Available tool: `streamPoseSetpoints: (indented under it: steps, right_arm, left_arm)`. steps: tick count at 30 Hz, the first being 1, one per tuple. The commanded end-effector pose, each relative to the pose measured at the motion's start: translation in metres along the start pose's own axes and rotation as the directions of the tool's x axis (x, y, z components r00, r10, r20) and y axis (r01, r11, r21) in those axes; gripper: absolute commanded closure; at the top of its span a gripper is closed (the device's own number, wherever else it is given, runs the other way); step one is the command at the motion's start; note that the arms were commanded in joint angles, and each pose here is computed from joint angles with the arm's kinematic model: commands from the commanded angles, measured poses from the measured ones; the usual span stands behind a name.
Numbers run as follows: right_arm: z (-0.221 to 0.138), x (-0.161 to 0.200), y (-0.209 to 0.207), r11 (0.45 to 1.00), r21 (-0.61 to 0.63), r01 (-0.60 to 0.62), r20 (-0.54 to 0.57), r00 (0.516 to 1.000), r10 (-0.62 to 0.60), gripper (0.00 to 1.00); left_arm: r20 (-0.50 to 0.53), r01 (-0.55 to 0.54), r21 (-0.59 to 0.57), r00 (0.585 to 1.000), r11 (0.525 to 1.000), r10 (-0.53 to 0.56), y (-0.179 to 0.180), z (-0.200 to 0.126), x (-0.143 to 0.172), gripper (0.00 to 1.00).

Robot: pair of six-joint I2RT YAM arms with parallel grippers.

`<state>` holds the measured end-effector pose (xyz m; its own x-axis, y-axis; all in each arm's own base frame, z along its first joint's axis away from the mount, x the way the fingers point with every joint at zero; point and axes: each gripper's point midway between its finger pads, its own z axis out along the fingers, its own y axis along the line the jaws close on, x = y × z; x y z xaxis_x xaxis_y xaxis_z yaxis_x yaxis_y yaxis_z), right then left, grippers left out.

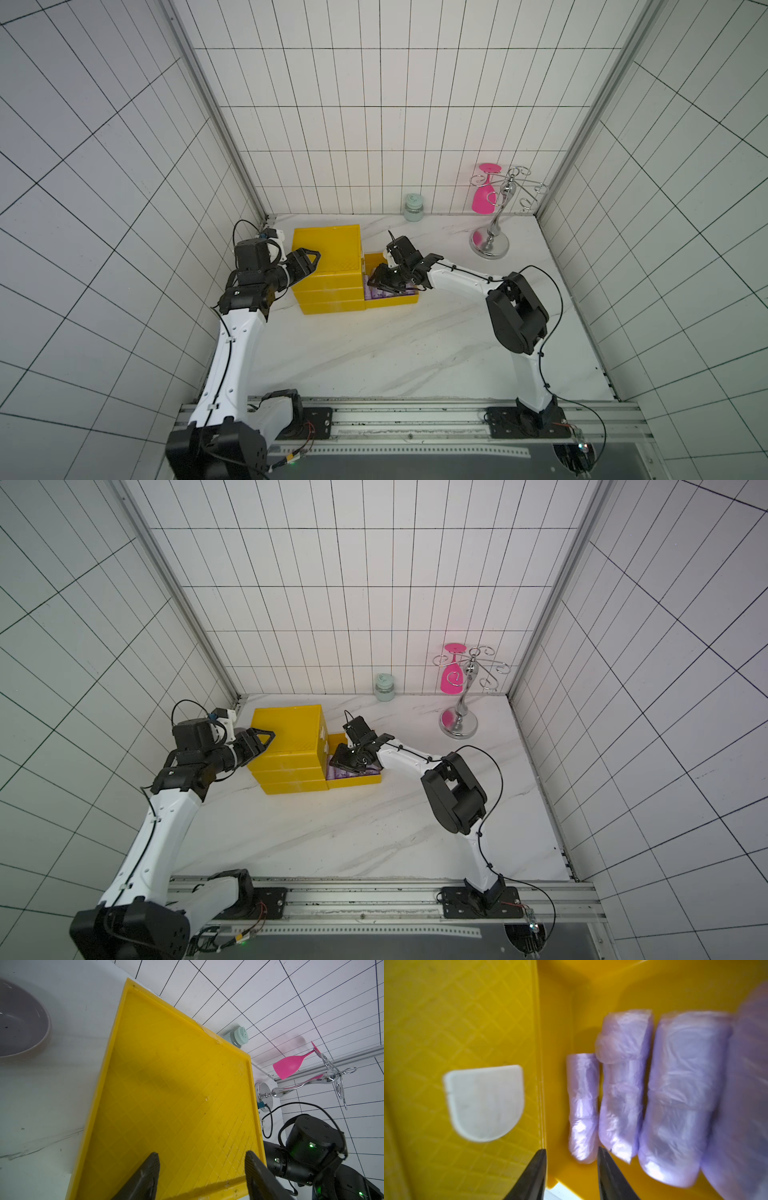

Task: Sort the rolls of trash bags by color and place them into the drawer
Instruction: Place the roll of trash bags in the drawer, then close the drawer in the storage box.

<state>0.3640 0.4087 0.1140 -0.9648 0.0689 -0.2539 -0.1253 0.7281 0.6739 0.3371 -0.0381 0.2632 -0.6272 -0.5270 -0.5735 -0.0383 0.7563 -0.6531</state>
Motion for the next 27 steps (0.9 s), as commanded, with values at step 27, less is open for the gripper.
streamPoseSetpoints:
  steps: [27]
  right_arm:
    - [-0.105,-0.078,-0.160,0.919,0.394,0.028,0.081,0.995,-0.065,0.77]
  left_arm:
    - [0.221,0.194,-0.181,0.963,0.964,-0.152,0.073,-0.025,-0.054,0.37]
